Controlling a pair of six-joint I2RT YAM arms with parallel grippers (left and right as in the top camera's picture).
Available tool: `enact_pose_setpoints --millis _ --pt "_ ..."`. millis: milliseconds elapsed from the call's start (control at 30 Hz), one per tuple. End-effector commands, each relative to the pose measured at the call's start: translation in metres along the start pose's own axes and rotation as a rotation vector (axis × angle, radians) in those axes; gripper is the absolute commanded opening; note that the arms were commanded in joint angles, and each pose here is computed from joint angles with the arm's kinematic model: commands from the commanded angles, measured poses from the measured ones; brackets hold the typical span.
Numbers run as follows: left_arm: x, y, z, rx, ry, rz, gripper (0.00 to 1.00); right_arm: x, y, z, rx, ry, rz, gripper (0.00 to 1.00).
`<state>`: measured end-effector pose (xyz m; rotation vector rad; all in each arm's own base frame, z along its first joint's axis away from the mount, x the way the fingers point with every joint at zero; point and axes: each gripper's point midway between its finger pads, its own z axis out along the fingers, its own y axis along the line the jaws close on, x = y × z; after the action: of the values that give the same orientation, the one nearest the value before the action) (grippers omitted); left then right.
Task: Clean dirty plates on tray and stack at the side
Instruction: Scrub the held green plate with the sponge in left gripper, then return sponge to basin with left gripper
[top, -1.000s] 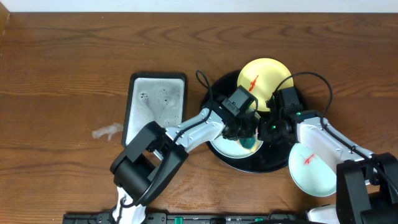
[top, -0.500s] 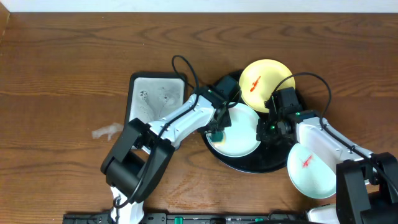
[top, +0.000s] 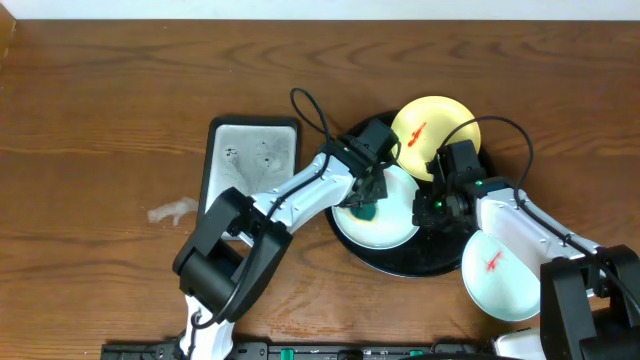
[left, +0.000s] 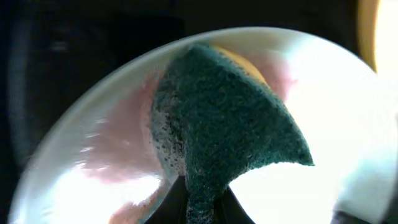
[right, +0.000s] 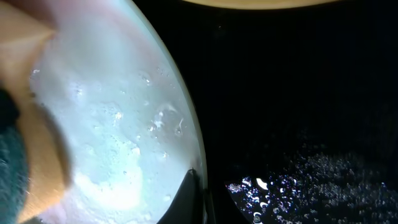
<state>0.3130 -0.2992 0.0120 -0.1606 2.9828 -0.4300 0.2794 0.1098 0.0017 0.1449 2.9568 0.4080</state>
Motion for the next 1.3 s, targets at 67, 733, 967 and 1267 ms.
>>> enact_pose_setpoints --millis 67,733,967,1267 --pt "0.068 -0.025 0.04 0.079 0.236 0.035 0.07 0.01 -0.019 0.007 0.083 0.027 -0.002 0.01" --pt "0.075 -0.008 0.043 -0.016 0.215 0.148 0.07 0.013 -0.021 0.007 0.088 0.04 0.001 0.01" --pt "0.035 0.085 0.011 -0.442 0.086 0.094 0.07 0.013 -0.021 0.007 0.088 0.039 0.0 0.01" --pt "-0.024 0.063 -0.055 -0.386 -0.121 0.052 0.07 0.013 -0.021 0.007 0.089 0.041 0.001 0.01"
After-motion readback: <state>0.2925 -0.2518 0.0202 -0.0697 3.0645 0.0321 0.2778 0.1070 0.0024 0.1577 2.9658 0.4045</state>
